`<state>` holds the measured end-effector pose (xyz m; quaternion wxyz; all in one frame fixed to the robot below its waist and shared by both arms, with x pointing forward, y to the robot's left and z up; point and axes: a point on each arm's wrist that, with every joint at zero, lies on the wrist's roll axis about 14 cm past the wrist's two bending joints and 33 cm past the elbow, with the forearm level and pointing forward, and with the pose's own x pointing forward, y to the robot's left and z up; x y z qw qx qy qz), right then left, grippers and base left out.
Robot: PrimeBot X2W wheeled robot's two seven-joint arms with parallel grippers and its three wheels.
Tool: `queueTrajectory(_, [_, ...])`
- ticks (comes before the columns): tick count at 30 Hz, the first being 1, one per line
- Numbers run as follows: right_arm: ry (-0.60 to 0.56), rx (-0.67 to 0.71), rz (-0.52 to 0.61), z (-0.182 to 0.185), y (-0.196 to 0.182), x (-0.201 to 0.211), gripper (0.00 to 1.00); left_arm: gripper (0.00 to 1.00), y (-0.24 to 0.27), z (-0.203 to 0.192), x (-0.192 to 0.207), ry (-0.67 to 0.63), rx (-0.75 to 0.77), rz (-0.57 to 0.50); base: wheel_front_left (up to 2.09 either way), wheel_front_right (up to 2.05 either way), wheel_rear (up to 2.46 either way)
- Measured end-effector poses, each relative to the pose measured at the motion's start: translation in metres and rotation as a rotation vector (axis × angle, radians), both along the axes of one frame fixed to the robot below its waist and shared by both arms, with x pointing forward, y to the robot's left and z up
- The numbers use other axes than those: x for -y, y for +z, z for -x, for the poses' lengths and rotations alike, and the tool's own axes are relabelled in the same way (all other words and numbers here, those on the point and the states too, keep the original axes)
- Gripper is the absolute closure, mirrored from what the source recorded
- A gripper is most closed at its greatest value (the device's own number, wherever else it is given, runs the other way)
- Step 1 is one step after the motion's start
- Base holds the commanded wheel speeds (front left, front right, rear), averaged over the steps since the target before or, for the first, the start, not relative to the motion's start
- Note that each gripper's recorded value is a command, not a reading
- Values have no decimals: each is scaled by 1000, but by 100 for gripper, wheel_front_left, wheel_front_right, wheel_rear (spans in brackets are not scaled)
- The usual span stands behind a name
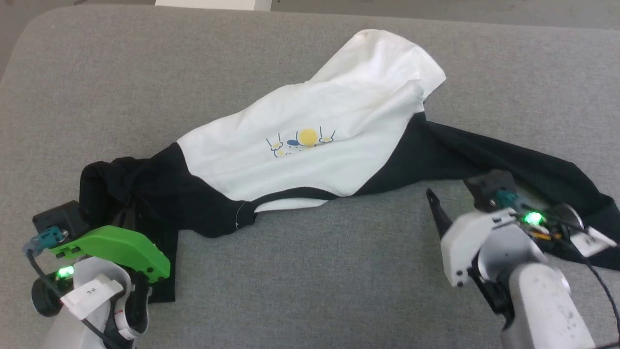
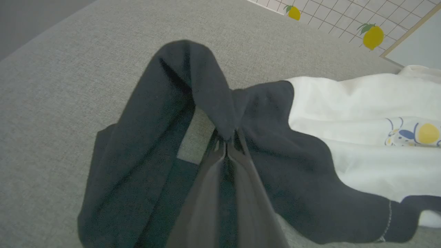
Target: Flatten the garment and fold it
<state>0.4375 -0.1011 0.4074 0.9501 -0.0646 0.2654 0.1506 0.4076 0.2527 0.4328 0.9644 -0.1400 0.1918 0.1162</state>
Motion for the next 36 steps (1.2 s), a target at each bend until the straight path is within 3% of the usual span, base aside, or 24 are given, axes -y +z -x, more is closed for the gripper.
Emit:
queueTrajectory(4, [55,-1,97,-16,-6,-8,0,100,-5,-2,4,-10,-9,9,0,0,0])
queueTrajectory(13, [145,-71,194,-31,-31,-20,0,100,-17,-3,5,-10,-39,16,0,0,0])
queueTrajectory(14, [154,-80,202,-32,-32,-21,56,100,-17,-3,5,-11,-41,16,0,0,0])
queueTrajectory(15, [163,-92,210,-33,-34,-22,69,100,-18,-3,5,-12,-42,16,0,0,0])
queueTrajectory(16, [169,-103,208,-33,-35,-24,100,100,-18,-3,5,-13,-42,16,0,0,0])
queueTrajectory(21, [175,-105,180,-32,-28,-24,100,100,-11,-4,7,-25,-15,18,0,0,0])
queueTrajectory(25, [151,-45,121,-30,-5,-20,100,100,17,-12,13,-48,93,39,0,0,0])
queueTrajectory(30, [126,130,76,-36,59,-11,100,100,79,-23,29,-129,292,113,0,0,0])
queueTrajectory(36, [109,325,124,-45,146,12,100,100,169,-40,56,-286,497,145,0,0,0])
